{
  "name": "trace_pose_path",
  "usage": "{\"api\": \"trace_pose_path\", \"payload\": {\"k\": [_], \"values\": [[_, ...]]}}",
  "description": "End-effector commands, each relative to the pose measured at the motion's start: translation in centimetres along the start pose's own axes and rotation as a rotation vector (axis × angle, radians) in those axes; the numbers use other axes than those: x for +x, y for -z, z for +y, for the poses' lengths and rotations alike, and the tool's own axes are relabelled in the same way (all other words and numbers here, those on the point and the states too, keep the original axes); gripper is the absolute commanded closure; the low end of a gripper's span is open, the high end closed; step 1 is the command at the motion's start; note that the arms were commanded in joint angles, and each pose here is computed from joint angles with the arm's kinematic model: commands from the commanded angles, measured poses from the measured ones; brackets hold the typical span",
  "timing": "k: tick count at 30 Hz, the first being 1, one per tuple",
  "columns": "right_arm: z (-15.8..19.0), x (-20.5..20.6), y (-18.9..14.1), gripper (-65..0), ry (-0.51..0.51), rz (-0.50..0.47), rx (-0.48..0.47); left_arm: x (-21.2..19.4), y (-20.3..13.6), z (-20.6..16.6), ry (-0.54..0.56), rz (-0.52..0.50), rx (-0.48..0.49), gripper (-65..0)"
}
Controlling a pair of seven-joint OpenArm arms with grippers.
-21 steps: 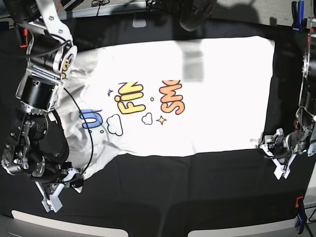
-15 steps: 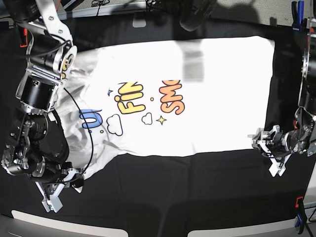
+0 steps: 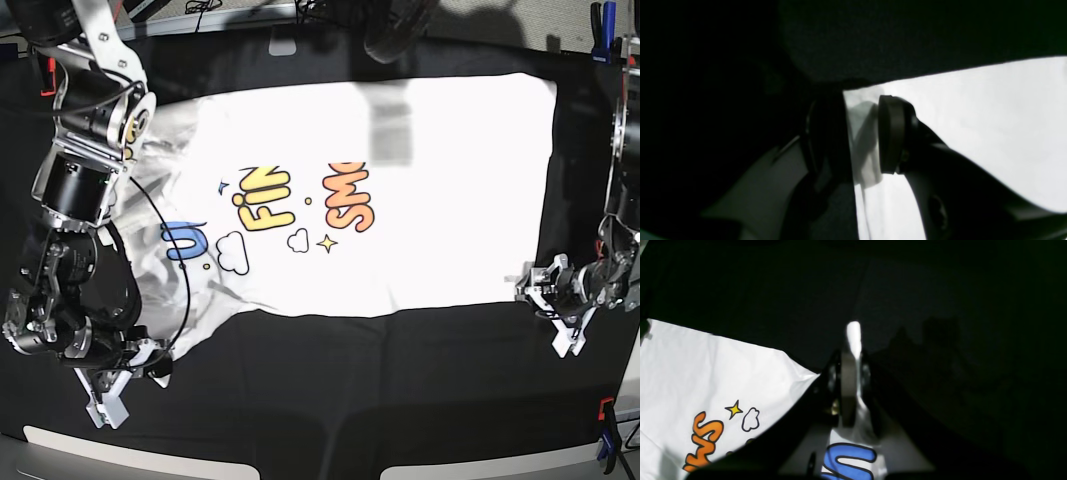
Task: Layout the t-shirt on the table in an organized manner, then fold the t-shirt properly
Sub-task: 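Lower the hem corners and hold the shirt flat with both grippers, then grasp the hem corners of the shirt with both grippers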
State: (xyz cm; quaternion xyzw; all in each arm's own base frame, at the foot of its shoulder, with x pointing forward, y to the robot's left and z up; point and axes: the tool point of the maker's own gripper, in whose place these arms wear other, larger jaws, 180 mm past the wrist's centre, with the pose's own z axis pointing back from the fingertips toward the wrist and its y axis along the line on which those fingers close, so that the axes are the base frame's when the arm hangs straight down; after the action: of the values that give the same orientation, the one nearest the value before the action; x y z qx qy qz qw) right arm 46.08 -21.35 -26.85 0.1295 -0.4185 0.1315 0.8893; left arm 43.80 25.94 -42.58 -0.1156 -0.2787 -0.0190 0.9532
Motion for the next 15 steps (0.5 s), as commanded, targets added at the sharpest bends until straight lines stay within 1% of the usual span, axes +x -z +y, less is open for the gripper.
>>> {"api": "trace_pose_path", "payload": {"k": [1, 3, 7, 12, 13, 15], "values": [[-0.3, 2.7, -1.0, 0.0, -0.026, -0.072, -0.006, 1.4, -0.7, 0.7, -0.005, -0.029, 0.014, -23.6], [-0.3, 2.8, -1.0, 0.0, -0.025, -0.073, -0.006, 1.0, -0.6, 0.6, -0.025, -0.023, -0.004, -23.6], [-0.3, 2.8, -1.0, 0.0, -0.026, -0.074, -0.006, 0.4, -0.7, -1.9, -0.042, 0.007, -0.142, -23.5], [-0.3, 2.8, -1.0, 0.0, -0.026, -0.074, -0.006, 0.2, -0.6, -2.3, -0.038, 0.019, -0.151, -23.5], [-0.3, 2.8, -1.0, 0.0, -0.026, -0.074, -0.006, 0.3, -0.6, -2.2, -0.039, 0.011, -0.151, -22.9], [-0.3, 2.8, -1.0, 0.0, -0.025, -0.075, -0.005, 0.5, -0.6, -2.3, -0.039, 0.003, -0.152, -18.7]]}}
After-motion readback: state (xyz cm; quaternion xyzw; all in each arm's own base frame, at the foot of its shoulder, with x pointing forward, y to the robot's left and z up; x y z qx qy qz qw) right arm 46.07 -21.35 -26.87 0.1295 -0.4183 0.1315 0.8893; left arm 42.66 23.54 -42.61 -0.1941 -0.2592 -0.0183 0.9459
